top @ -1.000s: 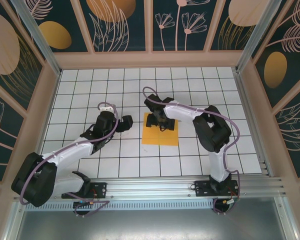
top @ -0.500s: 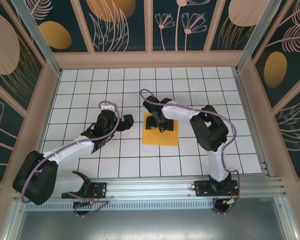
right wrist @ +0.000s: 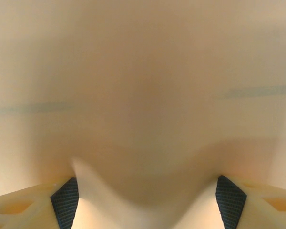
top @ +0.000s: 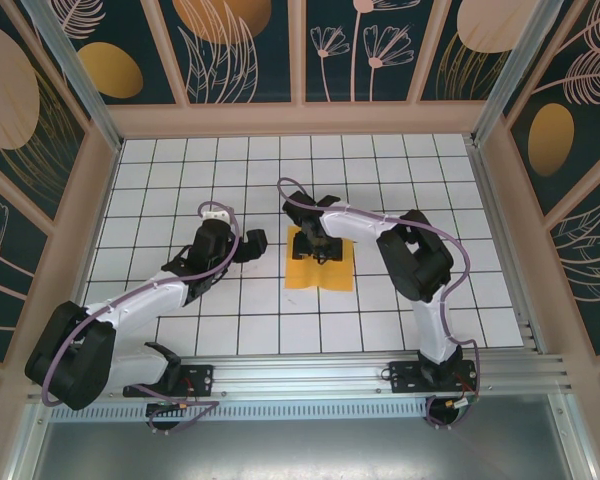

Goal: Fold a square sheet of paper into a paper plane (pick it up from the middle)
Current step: First fold the paper in half at the center of the table.

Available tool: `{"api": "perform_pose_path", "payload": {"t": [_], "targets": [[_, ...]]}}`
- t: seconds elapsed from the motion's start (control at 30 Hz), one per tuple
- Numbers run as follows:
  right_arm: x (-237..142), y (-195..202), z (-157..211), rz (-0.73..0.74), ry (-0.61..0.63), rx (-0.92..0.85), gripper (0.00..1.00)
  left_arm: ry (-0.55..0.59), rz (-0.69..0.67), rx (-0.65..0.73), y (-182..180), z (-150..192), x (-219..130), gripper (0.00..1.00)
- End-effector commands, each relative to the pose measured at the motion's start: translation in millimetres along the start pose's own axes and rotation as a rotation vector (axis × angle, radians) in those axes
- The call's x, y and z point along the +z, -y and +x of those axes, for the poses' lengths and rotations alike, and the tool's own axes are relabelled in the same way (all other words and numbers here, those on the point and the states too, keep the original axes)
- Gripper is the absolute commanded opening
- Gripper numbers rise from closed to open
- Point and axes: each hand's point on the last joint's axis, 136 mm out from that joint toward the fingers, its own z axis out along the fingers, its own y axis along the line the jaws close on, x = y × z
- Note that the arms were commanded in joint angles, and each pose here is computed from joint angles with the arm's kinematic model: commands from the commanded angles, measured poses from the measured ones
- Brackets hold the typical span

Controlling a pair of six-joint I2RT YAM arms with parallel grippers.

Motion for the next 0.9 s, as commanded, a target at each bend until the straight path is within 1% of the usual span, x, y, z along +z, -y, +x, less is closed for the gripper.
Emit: {"api": "perform_pose_path", "payload": {"t": [0.0, 0.07, 0.17, 0.23, 0.27, 0.43, 0.53, 0.6, 0.67, 0.87], "targets": [[8, 8, 9, 0.048, -0.034, -0.020, 0.71, 0.018, -0.005, 0.014, 3, -11, -3, 0.99], [-10, -1, 0, -0.003, 0.007, -0.027, 0.65, 0.024, -0.011, 0.010, 2, -13, -4, 0.99], [-37, -16, -12, -0.106, 0.063, -0.031, 0.52, 0.041, -0.015, -0.019, 2, -17, -8, 0.99], [-52, -24, -16, -0.172, 0.090, -0.030, 0.49, 0.055, -0.006, -0.041, 4, -21, -11, 0.99], [-59, -30, -15, -0.222, 0.087, -0.030, 0.45, 0.058, -0.003, -0.051, 4, -22, -12, 0.99], [-97, -58, -18, -0.487, 0.116, -0.019, 0.43, 0.077, -0.004, -0.074, 6, -30, -17, 0.99], [-121, -68, -22, -0.664, 0.140, -0.008, 0.45, 0.091, -0.011, -0.084, 6, -34, -20, 0.99], [-123, -65, -22, -0.734, 0.138, 0.016, 0.46, 0.097, -0.006, -0.090, 7, -36, -22, 0.99], [-116, -57, -22, -0.761, 0.129, 0.043, 0.46, 0.099, 0.007, -0.093, 9, -38, -23, 0.99], [-73, -19, -9, -0.693, 0.089, 0.120, 0.49, 0.062, 0.100, -0.080, 27, -33, -20, 0.99]]}}
